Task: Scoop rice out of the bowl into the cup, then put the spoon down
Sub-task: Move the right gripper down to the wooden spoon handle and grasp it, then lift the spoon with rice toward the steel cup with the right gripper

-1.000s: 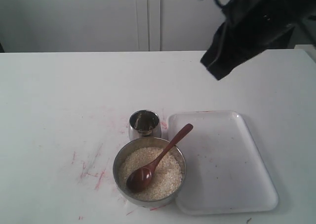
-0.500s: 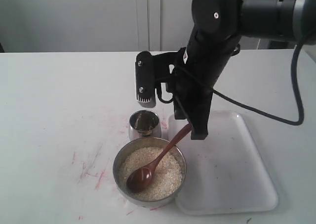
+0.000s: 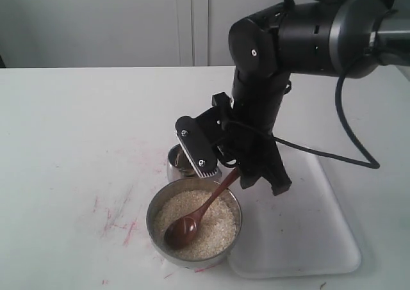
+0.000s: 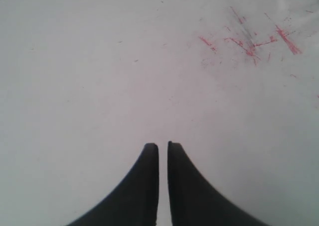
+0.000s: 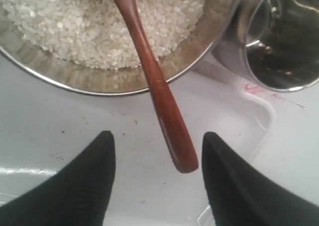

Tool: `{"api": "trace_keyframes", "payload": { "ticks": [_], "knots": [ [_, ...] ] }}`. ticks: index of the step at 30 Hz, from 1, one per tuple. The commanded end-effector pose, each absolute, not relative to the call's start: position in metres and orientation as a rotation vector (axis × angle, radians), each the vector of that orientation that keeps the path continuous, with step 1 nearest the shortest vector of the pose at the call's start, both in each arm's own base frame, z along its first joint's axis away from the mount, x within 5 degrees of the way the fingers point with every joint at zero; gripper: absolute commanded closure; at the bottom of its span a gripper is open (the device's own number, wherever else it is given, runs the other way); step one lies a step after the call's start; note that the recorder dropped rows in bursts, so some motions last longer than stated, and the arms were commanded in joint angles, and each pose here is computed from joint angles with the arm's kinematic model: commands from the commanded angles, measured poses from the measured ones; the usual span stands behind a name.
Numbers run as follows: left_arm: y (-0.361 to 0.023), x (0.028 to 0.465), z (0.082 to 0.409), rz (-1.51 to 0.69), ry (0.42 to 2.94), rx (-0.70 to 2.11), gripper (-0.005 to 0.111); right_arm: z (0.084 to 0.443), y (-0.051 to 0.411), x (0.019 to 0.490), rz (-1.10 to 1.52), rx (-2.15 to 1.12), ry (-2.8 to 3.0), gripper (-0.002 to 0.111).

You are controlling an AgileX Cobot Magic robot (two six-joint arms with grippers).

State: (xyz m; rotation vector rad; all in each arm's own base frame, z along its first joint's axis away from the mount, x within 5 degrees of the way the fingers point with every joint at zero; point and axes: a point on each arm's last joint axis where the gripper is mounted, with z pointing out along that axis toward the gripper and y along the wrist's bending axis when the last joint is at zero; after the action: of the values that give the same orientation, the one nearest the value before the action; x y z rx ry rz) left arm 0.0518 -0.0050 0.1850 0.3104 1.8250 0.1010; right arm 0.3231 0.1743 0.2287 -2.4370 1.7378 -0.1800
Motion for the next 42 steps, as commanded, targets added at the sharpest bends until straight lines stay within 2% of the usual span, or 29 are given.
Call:
{"api": "trace_keyframes", "payload": {
  "ticks": [1,11,24,36,42],
  "knots": [
    [-0.005,0.051,0.178,0.083,1.882,0.318,0.092,0.216,0.176,0.331,-0.221,-2.482,1.702,0.058],
    [-0.005,0.051,0.178,0.083,1.882,0.318,0.092,0.197,0.179,0.338,-0.228,-2.506,1.698,0.059],
    [-0.005,0.051,0.178,0.083,1.882,0.318,0.092,0.196,0.172,0.327,-0.154,-2.606,1.786,0.069],
    [-0.005,0.051,0.178,0.083,1.882,0.318,0.092,0.196,0.173,0.328,-0.154,-2.502,1.906,0.084],
    [-0.005,0.051,0.178,0.083,1.882,0.318,0.092,0.196,0.173,0.328,-0.158,-2.391,2.028,0.102]
  ]
}}
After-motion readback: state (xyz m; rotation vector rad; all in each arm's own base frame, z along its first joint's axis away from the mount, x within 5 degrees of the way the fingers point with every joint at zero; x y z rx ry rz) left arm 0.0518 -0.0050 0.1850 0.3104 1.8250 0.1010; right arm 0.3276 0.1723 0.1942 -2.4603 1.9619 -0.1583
